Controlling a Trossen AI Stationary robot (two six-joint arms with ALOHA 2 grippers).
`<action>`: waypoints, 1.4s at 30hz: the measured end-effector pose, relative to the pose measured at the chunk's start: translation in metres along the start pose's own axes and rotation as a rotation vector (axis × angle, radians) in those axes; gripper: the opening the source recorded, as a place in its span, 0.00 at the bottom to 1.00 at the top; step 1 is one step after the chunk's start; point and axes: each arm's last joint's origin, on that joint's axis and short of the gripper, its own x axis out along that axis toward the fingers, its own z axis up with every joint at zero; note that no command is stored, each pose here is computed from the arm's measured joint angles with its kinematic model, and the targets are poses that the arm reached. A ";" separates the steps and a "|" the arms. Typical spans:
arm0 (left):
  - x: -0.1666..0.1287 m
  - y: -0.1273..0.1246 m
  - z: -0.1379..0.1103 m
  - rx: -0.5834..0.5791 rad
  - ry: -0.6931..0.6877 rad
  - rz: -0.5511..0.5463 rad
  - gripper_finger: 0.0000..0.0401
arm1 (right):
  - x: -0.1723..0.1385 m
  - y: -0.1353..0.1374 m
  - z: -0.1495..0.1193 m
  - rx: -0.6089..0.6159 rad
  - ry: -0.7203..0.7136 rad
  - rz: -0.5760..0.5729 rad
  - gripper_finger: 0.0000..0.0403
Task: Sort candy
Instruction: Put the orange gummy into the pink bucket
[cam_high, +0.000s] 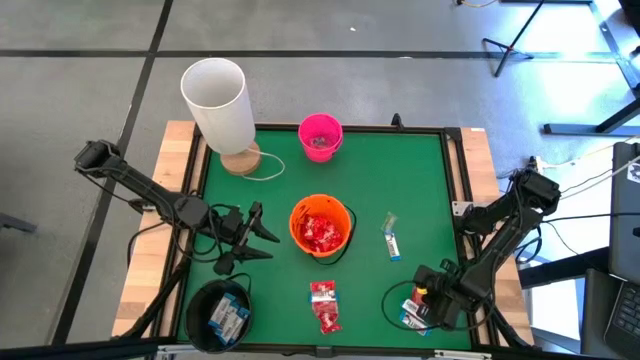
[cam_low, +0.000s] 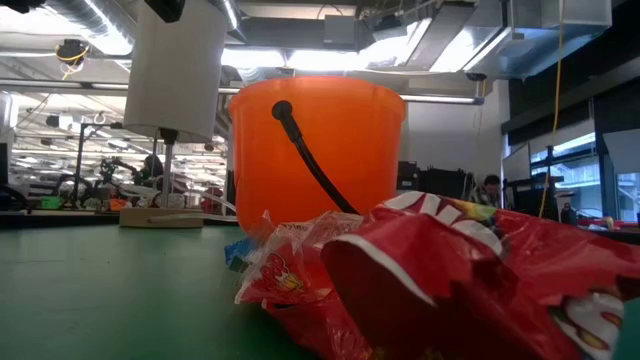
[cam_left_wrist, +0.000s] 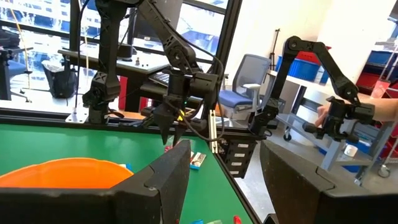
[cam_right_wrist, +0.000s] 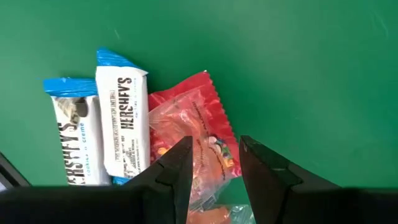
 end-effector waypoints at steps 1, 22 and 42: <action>0.000 0.000 0.000 0.001 0.000 0.000 0.46 | 0.000 -0.001 0.000 0.000 0.001 -0.004 0.31; 0.000 0.000 -0.001 0.007 0.006 0.002 0.46 | 0.000 -0.001 -0.001 0.014 0.024 -0.010 0.03; 0.000 0.001 -0.001 0.009 0.004 0.017 0.46 | -0.050 0.002 0.008 0.040 -0.180 0.023 0.00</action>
